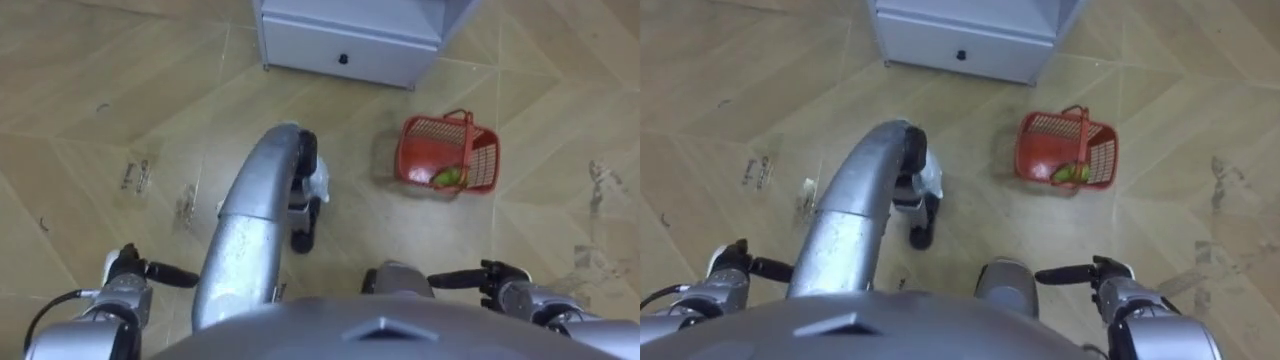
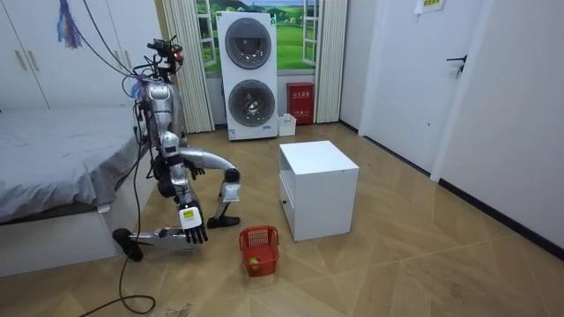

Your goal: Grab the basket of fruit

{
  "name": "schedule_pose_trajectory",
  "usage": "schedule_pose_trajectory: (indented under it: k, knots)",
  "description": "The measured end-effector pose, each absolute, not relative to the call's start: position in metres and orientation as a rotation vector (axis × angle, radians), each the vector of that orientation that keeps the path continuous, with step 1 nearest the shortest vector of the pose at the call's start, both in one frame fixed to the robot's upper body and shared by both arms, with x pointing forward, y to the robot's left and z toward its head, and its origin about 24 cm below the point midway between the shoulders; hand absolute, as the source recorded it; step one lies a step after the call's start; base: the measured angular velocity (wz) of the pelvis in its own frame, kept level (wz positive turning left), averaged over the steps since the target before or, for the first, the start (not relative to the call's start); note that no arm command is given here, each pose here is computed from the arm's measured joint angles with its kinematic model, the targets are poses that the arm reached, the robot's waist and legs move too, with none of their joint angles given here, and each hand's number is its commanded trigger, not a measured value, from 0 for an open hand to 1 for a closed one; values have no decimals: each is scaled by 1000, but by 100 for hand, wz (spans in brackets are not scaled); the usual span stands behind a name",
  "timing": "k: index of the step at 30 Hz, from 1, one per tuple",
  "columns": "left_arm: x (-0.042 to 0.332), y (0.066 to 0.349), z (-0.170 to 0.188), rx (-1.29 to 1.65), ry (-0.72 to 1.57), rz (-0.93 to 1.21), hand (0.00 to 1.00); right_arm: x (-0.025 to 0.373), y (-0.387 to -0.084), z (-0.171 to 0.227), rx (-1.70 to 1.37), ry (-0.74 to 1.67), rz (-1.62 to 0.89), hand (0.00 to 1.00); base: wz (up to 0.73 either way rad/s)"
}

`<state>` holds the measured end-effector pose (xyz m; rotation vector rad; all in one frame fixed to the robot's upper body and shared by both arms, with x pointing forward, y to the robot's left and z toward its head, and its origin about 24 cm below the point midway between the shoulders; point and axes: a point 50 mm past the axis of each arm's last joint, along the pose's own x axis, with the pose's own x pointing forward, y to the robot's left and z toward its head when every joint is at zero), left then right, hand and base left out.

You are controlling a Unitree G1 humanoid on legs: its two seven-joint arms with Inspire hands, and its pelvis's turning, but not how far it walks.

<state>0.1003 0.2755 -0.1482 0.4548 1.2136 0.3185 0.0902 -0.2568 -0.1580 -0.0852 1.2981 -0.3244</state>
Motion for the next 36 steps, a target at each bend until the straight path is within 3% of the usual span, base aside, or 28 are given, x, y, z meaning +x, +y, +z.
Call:
schedule_pose_trajectory:
  k: [13, 24, 36]
  knots:
    - [77, 272, -153, 471, 1232, 361, 0, 146, -258, -138, -168, 1065, -437, 0, -6]
    - [58, 275, -155, 470, 1262, 383, 0, 236, -267, -67, -310, 579, -449, 0, -2]
    - [35, 279, -156, 497, 1315, 371, 0, 267, -275, -26, -341, 385, -513, 0, 0]
